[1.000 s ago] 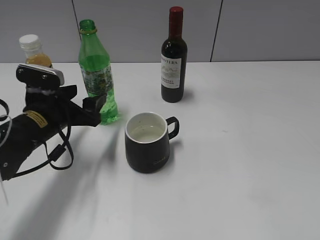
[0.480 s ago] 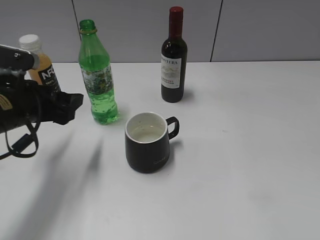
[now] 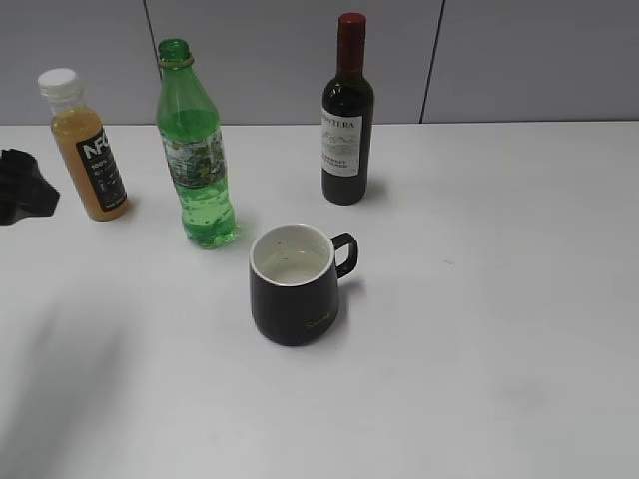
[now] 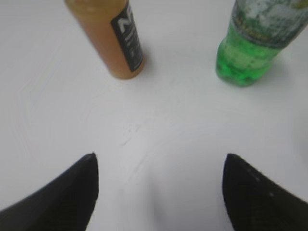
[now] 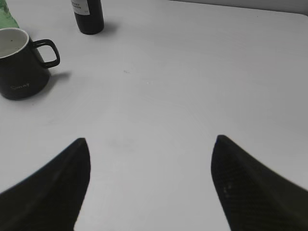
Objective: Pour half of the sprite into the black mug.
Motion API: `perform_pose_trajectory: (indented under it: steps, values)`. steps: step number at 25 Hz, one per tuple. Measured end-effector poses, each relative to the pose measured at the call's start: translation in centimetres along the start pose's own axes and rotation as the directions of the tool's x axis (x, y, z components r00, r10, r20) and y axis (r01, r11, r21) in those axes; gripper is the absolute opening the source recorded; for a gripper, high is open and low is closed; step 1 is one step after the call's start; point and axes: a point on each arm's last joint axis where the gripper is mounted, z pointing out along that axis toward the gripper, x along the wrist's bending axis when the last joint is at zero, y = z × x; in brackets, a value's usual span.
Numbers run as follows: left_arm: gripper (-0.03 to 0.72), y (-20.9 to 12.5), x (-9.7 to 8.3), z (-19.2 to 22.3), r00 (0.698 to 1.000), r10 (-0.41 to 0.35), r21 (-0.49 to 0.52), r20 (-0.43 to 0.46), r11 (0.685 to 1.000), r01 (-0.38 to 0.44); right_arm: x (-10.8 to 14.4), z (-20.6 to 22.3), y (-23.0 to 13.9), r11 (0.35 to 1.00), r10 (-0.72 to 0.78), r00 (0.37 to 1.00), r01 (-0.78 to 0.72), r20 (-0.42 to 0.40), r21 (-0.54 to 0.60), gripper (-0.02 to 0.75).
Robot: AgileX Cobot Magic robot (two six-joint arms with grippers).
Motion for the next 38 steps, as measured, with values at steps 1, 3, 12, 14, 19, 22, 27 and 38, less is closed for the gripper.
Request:
perform_pose_trajectory:
  steps: [1, 3, 12, 14, 19, 22, 27, 38]
  values:
    - [0.61, 0.1, 0.3, -0.6, 1.0, -0.01, 0.036, -0.001, 0.999, 0.01, 0.0, 0.0, 0.0, 1.0, 0.0, 1.0, 0.0, 0.0, 0.0, 0.592]
    - [0.61, 0.1, 1.1, -1.8, 0.999, -0.039, 0.098, -0.014, 0.994, 0.04, 0.0, 0.0, 0.0, 1.0, 0.0, 1.0, 0.0, 0.0, 0.0, 0.592]
    - [0.609, -2.2, 3.8, -6.9, 0.987, -0.135, 0.257, -0.088, 0.954, 0.153, 0.0, 0.0, 0.0, 1.0, 0.0, 1.0, 0.0, 0.0, 0.0, 0.592]
    - [0.609, -2.7, 3.6, -8.6, 0.986, -0.136, 0.231, -0.097, 0.96, 0.155, 0.0, 0.0, 0.0, 1.0, 0.001, 1.0, -0.001, 0.0, 0.0, 0.593]
    - [0.597, -5.8, 2.3, -11.5, 0.986, -0.135, 0.152, -0.097, 0.977, 0.149, 0.0, 0.0, 0.0, 1.0, 0.0, 1.0, 0.0, 0.0, 0.0, 0.593]
    - [0.594, -8.3, 1.5, -12.7, 0.986, -0.132, 0.115, -0.099, 0.983, 0.143, 0.0, 0.0, 0.0, 1.0, 0.0, 1.0, 0.0, 0.0, 0.0, 0.593]
    - [0.594, -12.0, 0.5, -13.9, 0.987, -0.127, 0.067, -0.101, 0.989, 0.135, 0.0, 0.0, 0.0, 1.0, 0.0, 1.0, 0.0, 0.0, 0.0, 0.592]
    - [0.594, -15.2, -0.8, -15.4, 0.986, -0.148, -0.139, -0.082, 0.981, 0.135, 0.0, 0.0, 0.0, 1.0, 0.001, 1.0, -0.001, 0.0, 0.0, 0.593]
